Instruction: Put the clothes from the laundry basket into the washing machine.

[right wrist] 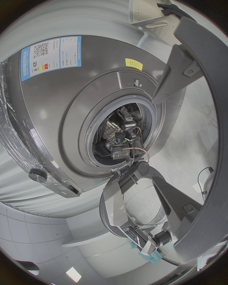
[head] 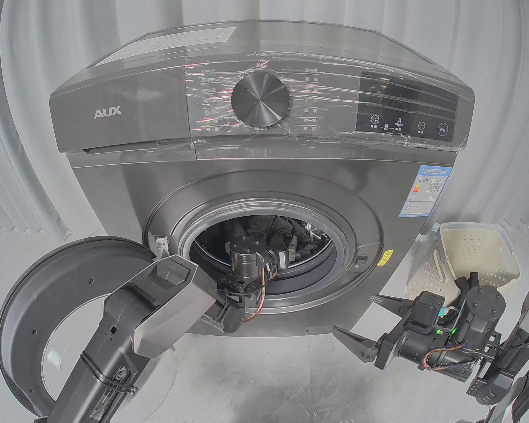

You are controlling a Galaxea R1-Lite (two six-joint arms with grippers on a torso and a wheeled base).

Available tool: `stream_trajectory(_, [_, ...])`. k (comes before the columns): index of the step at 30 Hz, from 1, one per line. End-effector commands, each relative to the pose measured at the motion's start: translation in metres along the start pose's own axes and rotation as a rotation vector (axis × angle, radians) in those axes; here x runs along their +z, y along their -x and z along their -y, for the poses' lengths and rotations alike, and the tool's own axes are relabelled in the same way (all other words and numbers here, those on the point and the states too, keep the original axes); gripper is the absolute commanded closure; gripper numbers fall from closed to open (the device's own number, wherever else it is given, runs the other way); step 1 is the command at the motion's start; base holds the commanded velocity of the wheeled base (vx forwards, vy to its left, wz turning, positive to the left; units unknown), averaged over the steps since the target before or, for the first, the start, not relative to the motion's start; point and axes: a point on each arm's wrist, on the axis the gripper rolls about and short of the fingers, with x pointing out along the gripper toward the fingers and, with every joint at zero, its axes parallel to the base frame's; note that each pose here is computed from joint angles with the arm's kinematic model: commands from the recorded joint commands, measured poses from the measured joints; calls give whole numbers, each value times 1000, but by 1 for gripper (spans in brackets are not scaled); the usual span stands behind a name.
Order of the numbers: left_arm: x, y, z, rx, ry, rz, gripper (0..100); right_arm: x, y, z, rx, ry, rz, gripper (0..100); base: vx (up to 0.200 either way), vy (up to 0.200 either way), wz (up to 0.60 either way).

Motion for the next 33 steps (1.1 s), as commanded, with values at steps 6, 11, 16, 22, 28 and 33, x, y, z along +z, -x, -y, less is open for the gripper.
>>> stream_trajectory(6, [31,57,38,-94,-13,-42,0,1,0,0,0,0,4,0,0,0,0])
stream_trajectory(11, [41,94,49,-139,-21,-62,0,0,1,0,-1,0,1,0,0,0,0])
stream_trajectory(16, [55,132,48,-169,-29,-71,0,0,2,0,-1,0,-1,0,0,0,0])
stream_trajectory(22, [95,172,43,-196,0,-1,0,3,2,1,-10,-1,16,0,0,0,0])
stream_trajectory(28, [133,226,35,-240,24,32,0,14,12,2,-21,0,73,0,0,0,0])
stream_trajectory(33, [156,283,18,-271,27,52,0,24,23,2,-55,-21,127,0,0,0,0])
